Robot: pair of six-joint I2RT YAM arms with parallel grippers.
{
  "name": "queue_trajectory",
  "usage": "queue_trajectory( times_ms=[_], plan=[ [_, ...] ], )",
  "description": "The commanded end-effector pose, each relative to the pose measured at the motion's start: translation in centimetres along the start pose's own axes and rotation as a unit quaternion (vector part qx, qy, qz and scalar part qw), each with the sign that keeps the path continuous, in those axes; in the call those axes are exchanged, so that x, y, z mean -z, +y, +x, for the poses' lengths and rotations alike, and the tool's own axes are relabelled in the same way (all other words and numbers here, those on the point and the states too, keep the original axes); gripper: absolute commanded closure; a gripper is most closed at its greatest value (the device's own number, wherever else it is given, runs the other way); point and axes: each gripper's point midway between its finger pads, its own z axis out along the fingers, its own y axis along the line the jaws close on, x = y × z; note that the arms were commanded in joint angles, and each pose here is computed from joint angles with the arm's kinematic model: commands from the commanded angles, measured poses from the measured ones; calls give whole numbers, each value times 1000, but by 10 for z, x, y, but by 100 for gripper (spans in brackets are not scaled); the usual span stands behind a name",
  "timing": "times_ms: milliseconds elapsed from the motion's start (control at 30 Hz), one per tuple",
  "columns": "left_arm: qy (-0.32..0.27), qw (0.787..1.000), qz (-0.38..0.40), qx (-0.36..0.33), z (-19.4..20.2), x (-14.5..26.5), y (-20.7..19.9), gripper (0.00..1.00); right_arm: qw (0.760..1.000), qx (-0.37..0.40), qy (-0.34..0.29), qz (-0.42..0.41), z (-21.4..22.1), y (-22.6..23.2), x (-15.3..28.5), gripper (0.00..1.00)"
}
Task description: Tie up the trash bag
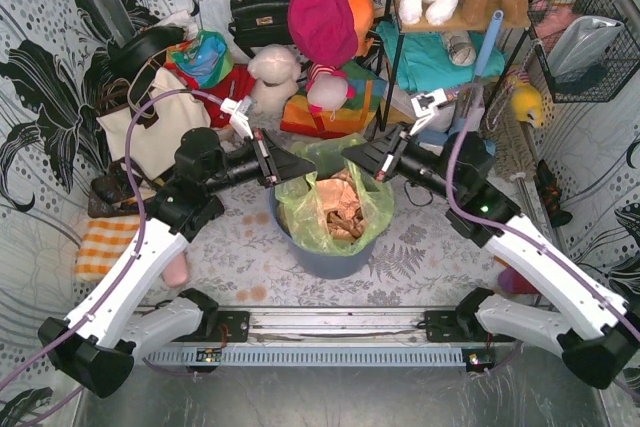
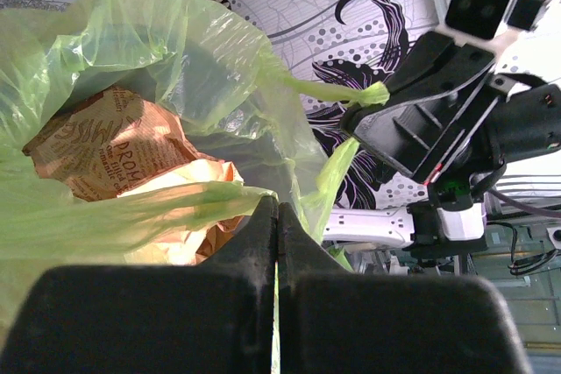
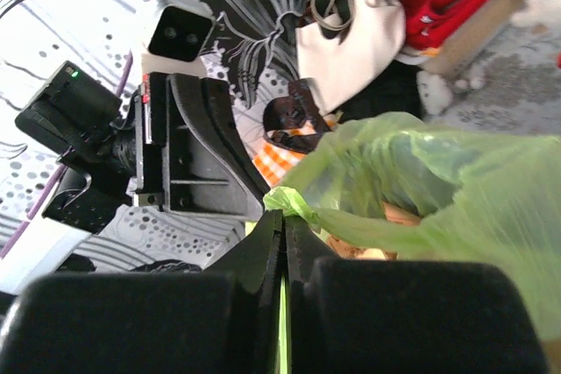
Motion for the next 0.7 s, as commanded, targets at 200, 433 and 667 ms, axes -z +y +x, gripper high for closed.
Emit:
queue_trajectory(
  times_ms=[200, 433, 667],
  plan=[
    [-15, 997, 63, -31, -16, 3, -39, 100, 990, 5, -18, -138, -21, 55, -27, 100],
    [-45, 996, 45, -57, -35, 10, -55, 100, 996, 5, -78, -52, -40, 25, -24, 100],
    [-94, 989, -98, -63, -56, 13, -8, 100, 992, -5, -99, 80, -38, -30, -23, 100]
  ],
)
